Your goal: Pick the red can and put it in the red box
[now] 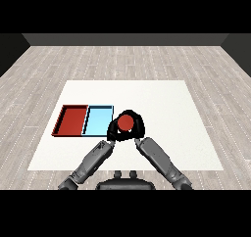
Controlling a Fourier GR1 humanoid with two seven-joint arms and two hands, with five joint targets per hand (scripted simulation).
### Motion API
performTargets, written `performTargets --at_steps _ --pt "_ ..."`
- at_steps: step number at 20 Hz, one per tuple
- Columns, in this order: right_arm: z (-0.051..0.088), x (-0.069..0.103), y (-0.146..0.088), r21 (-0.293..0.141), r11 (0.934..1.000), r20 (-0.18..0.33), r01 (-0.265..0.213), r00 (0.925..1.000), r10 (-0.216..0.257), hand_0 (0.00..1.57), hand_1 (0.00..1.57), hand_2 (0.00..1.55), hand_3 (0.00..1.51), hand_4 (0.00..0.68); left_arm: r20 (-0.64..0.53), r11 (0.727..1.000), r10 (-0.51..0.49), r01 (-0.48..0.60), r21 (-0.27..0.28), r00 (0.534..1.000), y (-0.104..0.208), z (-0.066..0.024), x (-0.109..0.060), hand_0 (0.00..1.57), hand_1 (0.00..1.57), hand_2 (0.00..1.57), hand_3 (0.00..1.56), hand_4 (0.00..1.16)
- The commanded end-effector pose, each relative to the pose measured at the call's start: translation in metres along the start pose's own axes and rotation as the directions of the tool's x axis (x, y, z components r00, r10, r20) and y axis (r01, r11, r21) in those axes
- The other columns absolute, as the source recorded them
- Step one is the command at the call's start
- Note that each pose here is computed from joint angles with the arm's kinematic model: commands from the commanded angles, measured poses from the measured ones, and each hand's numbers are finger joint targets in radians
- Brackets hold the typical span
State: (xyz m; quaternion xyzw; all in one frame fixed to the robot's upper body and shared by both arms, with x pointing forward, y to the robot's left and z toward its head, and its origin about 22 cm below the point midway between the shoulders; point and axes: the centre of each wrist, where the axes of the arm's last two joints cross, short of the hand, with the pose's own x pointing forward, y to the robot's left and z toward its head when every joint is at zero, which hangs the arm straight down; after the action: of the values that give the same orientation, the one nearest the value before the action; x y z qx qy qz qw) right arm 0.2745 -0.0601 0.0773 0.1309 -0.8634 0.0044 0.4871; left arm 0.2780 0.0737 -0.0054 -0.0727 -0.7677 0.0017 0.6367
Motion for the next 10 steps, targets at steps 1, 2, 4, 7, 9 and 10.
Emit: performTargets --at_steps 1,2,4,7,9,10 --pt "0.007 0.002 0.0 -0.005 0.9999 -0.014 0.012 0.9998 -0.012 1.48 1.48 1.44 1.39 0.642 0.026 1.0 0.003 -0.003 0.003 1.0 0.002 -0.0109 -0.004 1.57 1.57 1.55 1.47 1.14" --pt "0.002 0.0 0.028 0.012 0.9999 -0.028 0.005 0.9996 -0.005 1.49 1.49 1.44 1.39 0.642 0.052 1.0 -0.008 0.006 0.029 0.999 -0.001 -0.0086 0.005 1.57 1.57 1.56 1.48 1.14" --pt "0.0 0.002 0.005 0.017 0.9982 -0.018 0.058 0.9981 -0.058 1.49 1.49 1.44 1.39 0.637 0.092 0.999 0.002 -0.006 0.046 0.996 -0.004 -0.0065 -0.005 1.57 1.57 1.56 1.48 1.14" --pt "0.005 0.008 0.014 -0.006 0.9984 -0.048 0.056 0.9972 -0.056 1.25 1.25 1.25 1.16 0.0 0.145 0.999 0.018 -0.025 0.044 0.989 -0.001 -0.0137 0.016 1.57 1.57 1.57 1.5 1.15" --pt "0.001 -0.002 0.004 0.011 0.9997 -0.089 -0.023 0.9958 0.024 0.0 0.0 0.0 0.0 0.0 0.148 0.998 0.031 -0.038 0.045 0.988 -0.001 -0.0048 0.007 1.57 1.57 1.57 1.51 1.15" --pt "0.001 -0.001 0.004 0.014 0.9994 -0.093 -0.031 0.9952 0.032 0.0 0.0 0.0 0.0 0.0 0.149 0.998 0.031 -0.038 0.045 0.988 -0.002 -0.0046 0.007 1.57 1.57 1.57 1.51 1.15"
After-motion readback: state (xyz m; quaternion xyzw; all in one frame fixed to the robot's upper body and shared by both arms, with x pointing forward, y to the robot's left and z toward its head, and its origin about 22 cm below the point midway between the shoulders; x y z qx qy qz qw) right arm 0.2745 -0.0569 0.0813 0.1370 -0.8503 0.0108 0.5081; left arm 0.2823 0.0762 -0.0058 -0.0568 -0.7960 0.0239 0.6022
